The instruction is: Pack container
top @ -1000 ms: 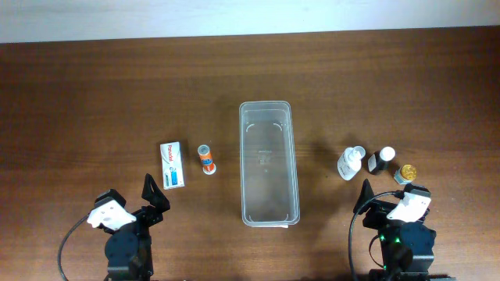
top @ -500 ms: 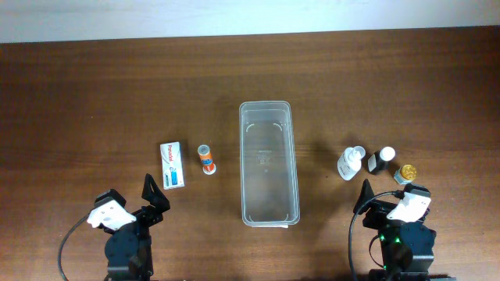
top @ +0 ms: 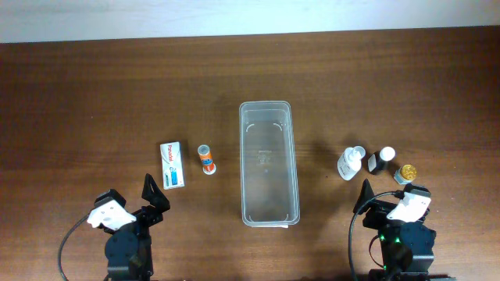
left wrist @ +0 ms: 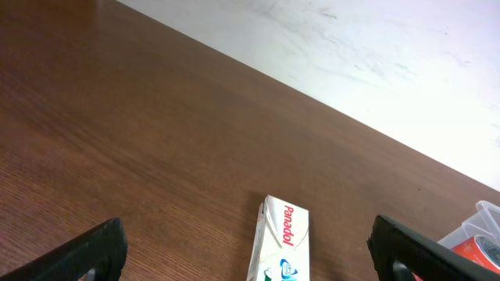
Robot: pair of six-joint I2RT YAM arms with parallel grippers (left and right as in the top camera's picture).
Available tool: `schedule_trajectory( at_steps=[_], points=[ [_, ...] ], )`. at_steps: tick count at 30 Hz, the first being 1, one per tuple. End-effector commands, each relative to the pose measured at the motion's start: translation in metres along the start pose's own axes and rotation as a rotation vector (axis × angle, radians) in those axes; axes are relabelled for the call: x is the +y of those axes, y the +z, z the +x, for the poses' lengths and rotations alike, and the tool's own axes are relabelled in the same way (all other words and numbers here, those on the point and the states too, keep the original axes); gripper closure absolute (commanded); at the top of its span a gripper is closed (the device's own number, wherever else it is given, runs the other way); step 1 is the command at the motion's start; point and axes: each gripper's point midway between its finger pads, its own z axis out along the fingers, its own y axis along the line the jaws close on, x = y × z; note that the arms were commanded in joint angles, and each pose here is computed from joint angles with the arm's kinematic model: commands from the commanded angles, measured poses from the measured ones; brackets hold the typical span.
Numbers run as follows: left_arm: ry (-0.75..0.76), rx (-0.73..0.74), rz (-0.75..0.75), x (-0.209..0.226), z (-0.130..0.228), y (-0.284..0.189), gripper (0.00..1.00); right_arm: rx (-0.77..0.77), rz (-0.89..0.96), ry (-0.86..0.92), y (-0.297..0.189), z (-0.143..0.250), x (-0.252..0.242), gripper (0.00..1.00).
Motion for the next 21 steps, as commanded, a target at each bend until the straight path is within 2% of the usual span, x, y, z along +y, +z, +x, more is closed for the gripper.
schedule_trajectory(
  at_steps=[1, 13, 18, 21],
  points=[
    [0.013, 0.003, 0.012, -0.001, 0.003, 0.000, 0.01, -0.002, 0.007, -0.004, 0.001, 0.001, -0.002, 0.02],
    [0.013, 0.003, 0.012, -0.001, 0.003, 0.000, 0.00, 0.002, -0.025, -0.003, 0.001, 0.002, 0.004, 0.02],
    [0.013, 0.003, 0.012, -0.001, 0.003, 0.000, 0.00, -0.082, -0.160, 0.052, -0.003, -0.022, 0.028, 0.02],
    [0.013, 0.003, 0.012, -0.001, 0.003, 0.000, 0.01, -0.161, -0.240, 0.048, -0.015, -0.050, 0.043, 0.02]
  ],
)
